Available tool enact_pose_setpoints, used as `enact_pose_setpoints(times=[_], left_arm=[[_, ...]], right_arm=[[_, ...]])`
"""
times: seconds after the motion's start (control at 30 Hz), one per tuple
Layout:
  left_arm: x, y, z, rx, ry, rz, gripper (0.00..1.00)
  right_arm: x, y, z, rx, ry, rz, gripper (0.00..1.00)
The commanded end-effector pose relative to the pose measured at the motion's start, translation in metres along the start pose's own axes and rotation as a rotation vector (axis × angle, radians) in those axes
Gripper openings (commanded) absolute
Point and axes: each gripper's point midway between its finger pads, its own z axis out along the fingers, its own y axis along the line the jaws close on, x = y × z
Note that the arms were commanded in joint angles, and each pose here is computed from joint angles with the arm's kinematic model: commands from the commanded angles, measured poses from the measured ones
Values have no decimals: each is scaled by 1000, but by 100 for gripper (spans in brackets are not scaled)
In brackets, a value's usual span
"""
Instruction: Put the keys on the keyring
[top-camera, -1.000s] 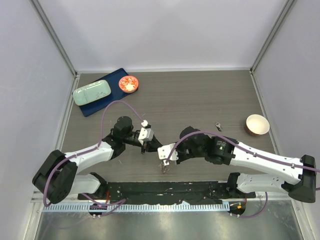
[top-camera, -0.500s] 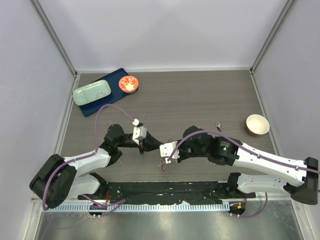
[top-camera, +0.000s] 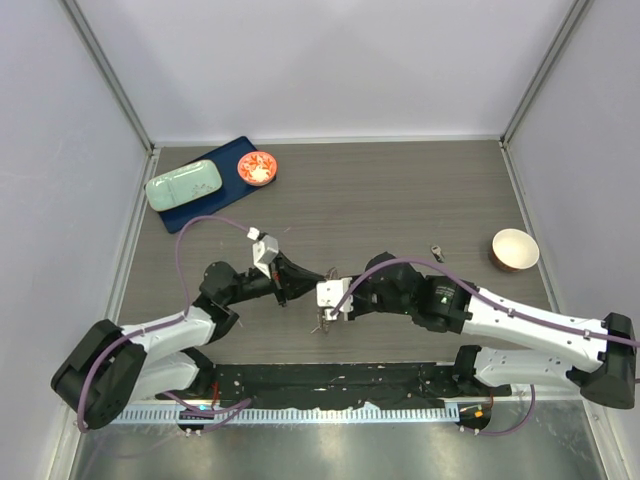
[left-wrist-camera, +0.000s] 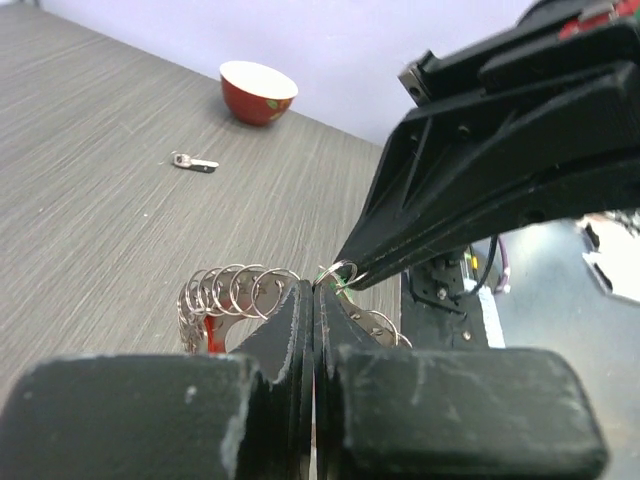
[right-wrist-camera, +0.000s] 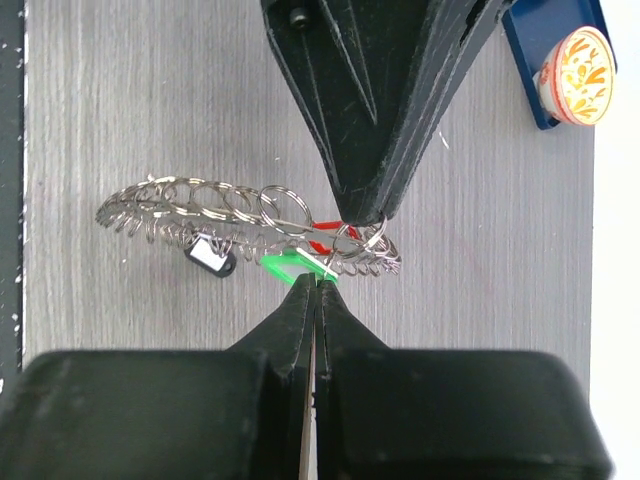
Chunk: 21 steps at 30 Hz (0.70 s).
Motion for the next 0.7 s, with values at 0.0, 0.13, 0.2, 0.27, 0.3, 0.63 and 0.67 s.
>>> enact_pose_setpoints(times=[0.0,0.13,0.2,0.27,0.3,0.63,0.67], left_arm=[[-62,18,-4,-168,-260,1,0],[-79,41,-14,-320,-352,-13,0],[-85,56,-18,-406,-375,-18,0],[-89,64,-22,-455,-387,5,10],[-92,70,-25,-497,-399,12,18],[-110,99,-91,-929,-383,-24,75],[-112,98,-97,-951,-388,-27,77]], right_arm=[[-5,-4,14,36,-18,33,1],[1,-23,26,132,32,59,1],[-3,-40,29,198,34,78,1],[-1,-45,38,209,50,97,1],[-4,-56,40,235,43,109,1],[4,-163,53,387,0,286,1],[13,-169,64,384,20,302,1]])
